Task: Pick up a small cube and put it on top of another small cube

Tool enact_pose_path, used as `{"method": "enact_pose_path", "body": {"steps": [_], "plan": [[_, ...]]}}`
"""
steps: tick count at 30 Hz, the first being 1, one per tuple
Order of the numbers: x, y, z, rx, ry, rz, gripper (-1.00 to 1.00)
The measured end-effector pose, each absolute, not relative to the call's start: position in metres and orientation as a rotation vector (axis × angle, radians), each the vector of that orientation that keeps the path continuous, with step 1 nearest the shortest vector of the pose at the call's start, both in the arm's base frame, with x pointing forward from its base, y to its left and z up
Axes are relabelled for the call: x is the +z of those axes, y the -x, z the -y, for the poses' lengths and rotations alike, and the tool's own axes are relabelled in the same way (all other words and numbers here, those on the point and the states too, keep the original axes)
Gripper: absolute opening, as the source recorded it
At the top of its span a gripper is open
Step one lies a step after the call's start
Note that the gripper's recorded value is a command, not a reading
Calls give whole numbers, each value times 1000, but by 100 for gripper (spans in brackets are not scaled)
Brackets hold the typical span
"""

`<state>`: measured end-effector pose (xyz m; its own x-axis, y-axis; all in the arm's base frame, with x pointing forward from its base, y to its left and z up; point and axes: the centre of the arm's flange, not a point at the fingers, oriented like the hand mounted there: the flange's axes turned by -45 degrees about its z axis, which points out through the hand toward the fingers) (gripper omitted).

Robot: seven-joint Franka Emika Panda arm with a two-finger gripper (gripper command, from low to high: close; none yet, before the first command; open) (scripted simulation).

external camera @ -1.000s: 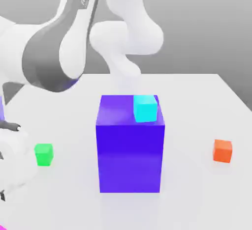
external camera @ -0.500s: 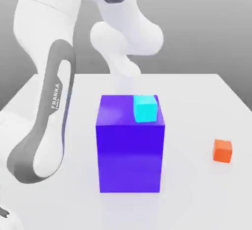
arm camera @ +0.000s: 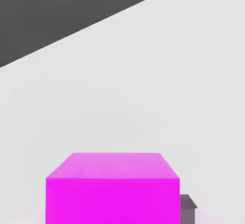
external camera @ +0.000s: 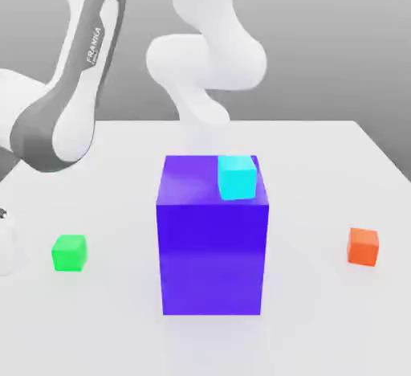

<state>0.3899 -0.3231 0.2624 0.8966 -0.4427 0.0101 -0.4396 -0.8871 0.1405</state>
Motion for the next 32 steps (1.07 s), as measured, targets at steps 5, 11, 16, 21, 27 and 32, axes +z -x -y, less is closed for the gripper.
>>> {"method": "enact_pose_path", "body": {"steps": [5,11,16,21,27,32], "plan": [[267,-318,319,-39,-2950,664,-100],[250,-257,276,-13,-3065,556,-100],[232,-251,263,4,-3127,522,-100],[215,-254,262,12,-3147,519,-100],[194,-254,262,14,-3137,518,-100],[177,-247,263,2,-3104,526,100]]}}
